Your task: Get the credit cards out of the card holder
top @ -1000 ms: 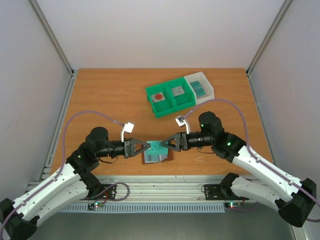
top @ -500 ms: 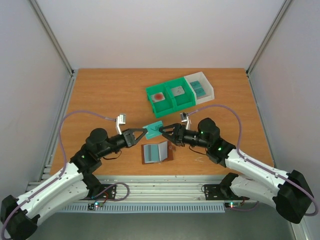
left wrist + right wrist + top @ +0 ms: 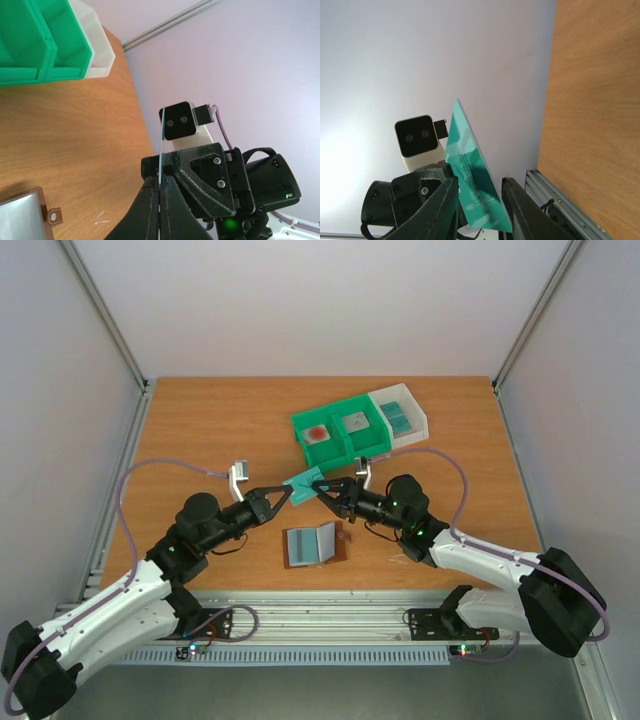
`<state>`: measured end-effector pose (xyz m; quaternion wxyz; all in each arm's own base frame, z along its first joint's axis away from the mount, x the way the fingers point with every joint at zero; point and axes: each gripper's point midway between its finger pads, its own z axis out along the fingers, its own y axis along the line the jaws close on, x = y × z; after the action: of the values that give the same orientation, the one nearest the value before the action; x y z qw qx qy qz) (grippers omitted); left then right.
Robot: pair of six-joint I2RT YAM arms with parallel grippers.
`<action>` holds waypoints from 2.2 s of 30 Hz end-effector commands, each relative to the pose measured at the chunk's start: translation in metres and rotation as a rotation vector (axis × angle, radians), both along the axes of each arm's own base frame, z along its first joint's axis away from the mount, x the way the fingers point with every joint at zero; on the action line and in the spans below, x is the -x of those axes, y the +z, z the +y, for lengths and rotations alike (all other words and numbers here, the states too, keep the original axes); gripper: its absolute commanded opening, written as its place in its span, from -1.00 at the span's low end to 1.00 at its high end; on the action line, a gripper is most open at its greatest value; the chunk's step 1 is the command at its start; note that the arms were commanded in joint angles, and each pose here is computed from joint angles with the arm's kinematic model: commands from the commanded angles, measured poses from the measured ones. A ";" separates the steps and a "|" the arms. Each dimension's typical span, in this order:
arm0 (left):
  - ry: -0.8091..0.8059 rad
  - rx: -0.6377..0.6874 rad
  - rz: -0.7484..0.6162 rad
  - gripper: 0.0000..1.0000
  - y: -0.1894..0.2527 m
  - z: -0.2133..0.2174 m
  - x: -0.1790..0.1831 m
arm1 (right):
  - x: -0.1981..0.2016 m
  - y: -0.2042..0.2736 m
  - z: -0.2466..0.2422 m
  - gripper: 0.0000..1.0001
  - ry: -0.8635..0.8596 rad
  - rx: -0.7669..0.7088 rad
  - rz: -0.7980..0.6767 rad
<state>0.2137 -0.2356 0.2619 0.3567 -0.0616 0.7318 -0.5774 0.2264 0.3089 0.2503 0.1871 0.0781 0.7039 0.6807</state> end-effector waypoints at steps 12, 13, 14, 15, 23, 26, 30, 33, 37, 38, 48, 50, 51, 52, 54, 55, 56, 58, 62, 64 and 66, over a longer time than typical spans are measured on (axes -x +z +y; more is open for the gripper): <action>0.104 0.066 -0.030 -0.99 0.015 0.009 -0.015 | -0.001 0.017 0.008 -0.50 -0.007 -0.110 -0.049; 0.106 0.065 -0.028 -0.99 0.014 0.009 -0.016 | -0.001 0.018 0.008 -0.55 -0.007 -0.112 -0.048; 0.106 0.066 -0.026 -0.99 0.014 0.009 -0.016 | -0.001 0.018 0.008 -0.59 -0.007 -0.114 -0.048; 0.108 0.063 -0.020 -0.99 0.012 0.009 -0.016 | -0.001 0.019 0.008 -0.62 -0.007 -0.115 -0.047; 0.099 0.058 -0.002 -0.97 0.010 0.009 -0.014 | -0.002 0.010 0.005 -0.98 -0.027 -0.100 -0.028; 0.091 0.042 -0.001 -0.65 0.008 0.009 -0.012 | 0.000 0.003 0.003 -0.98 -0.029 -0.078 -0.022; 0.091 -0.006 0.023 0.26 0.001 0.013 -0.007 | -0.001 0.004 -0.001 -0.98 -0.031 -0.049 -0.053; 0.086 -0.052 0.045 0.56 -0.004 0.016 -0.004 | -0.009 -0.002 -0.007 -0.98 -0.030 0.011 -0.053; 0.071 -0.146 0.067 0.99 -0.016 0.018 0.001 | -0.029 -0.009 -0.027 -0.98 -0.069 0.072 -0.049; 0.068 -0.174 0.071 0.99 -0.018 0.019 0.001 | -0.035 -0.010 -0.032 -0.97 -0.080 0.089 -0.050; 0.037 -0.418 0.101 0.99 -0.044 0.024 0.002 | -0.101 -0.027 -0.096 -0.97 -0.196 0.435 -0.071; 0.028 -0.455 0.103 0.99 -0.050 0.025 0.001 | -0.116 -0.033 -0.114 -0.98 -0.229 0.483 -0.050; 0.020 -0.468 0.105 0.99 -0.053 0.024 0.001 | -0.125 -0.033 -0.123 -0.98 -0.253 0.490 -0.045; 0.012 -0.484 0.107 0.99 -0.057 0.023 0.001 | -0.134 -0.034 -0.133 -0.98 -0.273 0.497 -0.040; -0.005 -0.519 0.110 0.99 -0.061 0.022 0.001 | -0.153 -0.039 -0.155 -0.98 -0.319 0.520 -0.012; -0.016 -0.538 0.113 0.99 -0.063 0.022 0.001 | -0.162 -0.042 -0.164 -0.98 -0.336 0.531 0.000; -0.026 -0.555 0.117 0.99 -0.065 0.021 0.002 | -0.170 -0.044 -0.171 -0.98 -0.351 0.538 0.007; -0.050 -0.583 0.116 0.99 -0.066 0.019 0.001 | -0.185 -0.048 -0.186 -0.98 -0.383 0.550 0.021; -0.080 -0.641 0.093 0.99 -0.064 0.018 0.000 | -0.213 -0.059 -0.211 -0.98 -0.457 0.614 0.038; -0.079 -0.653 0.085 0.99 -0.065 0.018 -0.001 | -0.226 -0.064 -0.221 -0.98 -0.498 0.651 0.041; -0.081 -0.648 0.079 0.99 -0.064 0.016 -0.003 | -0.239 -0.064 -0.229 -0.98 -0.537 0.683 0.030</action>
<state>0.2140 -0.2172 0.1914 0.2949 0.0347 0.8952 -0.3322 0.4409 0.0984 0.1776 0.3177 0.2067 0.8430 0.3818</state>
